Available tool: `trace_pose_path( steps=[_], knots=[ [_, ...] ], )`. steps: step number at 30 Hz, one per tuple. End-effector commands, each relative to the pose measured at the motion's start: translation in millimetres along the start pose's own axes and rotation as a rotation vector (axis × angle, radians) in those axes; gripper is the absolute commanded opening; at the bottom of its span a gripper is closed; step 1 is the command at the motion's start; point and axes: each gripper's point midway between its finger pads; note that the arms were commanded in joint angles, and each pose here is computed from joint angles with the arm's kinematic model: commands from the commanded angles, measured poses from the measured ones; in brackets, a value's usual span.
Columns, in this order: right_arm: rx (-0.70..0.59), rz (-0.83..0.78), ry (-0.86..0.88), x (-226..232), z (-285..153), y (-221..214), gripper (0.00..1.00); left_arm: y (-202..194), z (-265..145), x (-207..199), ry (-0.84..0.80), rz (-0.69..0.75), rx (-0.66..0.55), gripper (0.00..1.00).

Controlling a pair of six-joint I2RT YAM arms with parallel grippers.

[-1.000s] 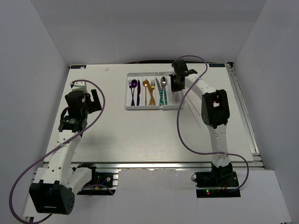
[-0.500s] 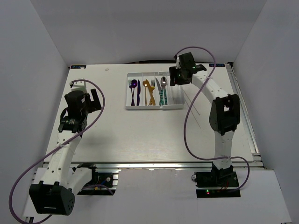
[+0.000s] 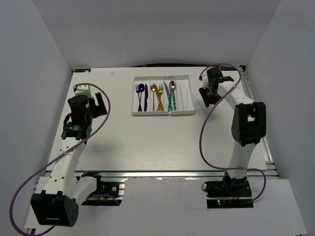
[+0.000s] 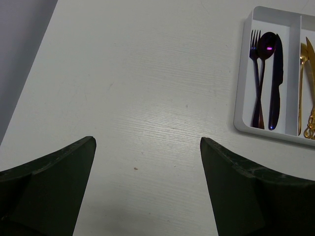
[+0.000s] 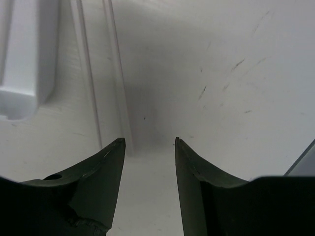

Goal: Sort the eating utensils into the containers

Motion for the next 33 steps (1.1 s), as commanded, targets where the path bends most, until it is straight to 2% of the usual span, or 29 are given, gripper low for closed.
trace_pose_path(
  steps=[1, 7, 19, 24, 27, 30, 31, 33],
  knots=[
    [0.067, -0.065, -0.015, -8.4, 2.4, -18.5, 0.51, 6.8, 1.2, 0.9, 0.002, -0.012, -0.028, 0.98],
    [0.134, -0.066, -0.001, -12.4, 24.2, -31.7, 0.5, 7.1, 5.4, -0.6, 0.0, -0.018, -0.022, 0.98],
    [0.149, -0.038, 0.096, 9.6, 45.3, -21.0, 0.5, 1.3, 13.5, -3.1, -0.003, -0.015, 0.006, 0.98],
    [0.143, -0.028, 0.119, 15.9, 60.3, -9.4, 0.47, 0.0, 16.3, -2.4, 0.004, -0.011, 0.016, 0.98],
    [0.161, -0.027, 0.137, 18.1, 68.0, -9.3, 0.43, 1.6, 17.4, -1.6, 0.009, -0.008, 0.016, 0.98],
    [0.184, -0.034, 0.187, 26.4, 72.0, -12.9, 0.33, 3.1, 17.8, -0.6, 0.012, -0.001, 0.016, 0.98],
    [0.196, -0.035, 0.19, 26.3, 74.0, -15.9, 0.22, 3.4, 18.0, -0.3, 0.013, 0.001, 0.017, 0.98],
    [0.225, -0.03, 0.189, 24.4, 75.6, -24.7, 0.09, 3.7, 18.8, -0.1, 0.015, 0.004, 0.018, 0.98]
  ],
)
Point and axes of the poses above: each gripper's point midway between its finger pads, its own z axis out along the fingers, its own x axis along the line the jaws close on, y = z × x, and after that the axes turned 13 degrees about z, right-handed
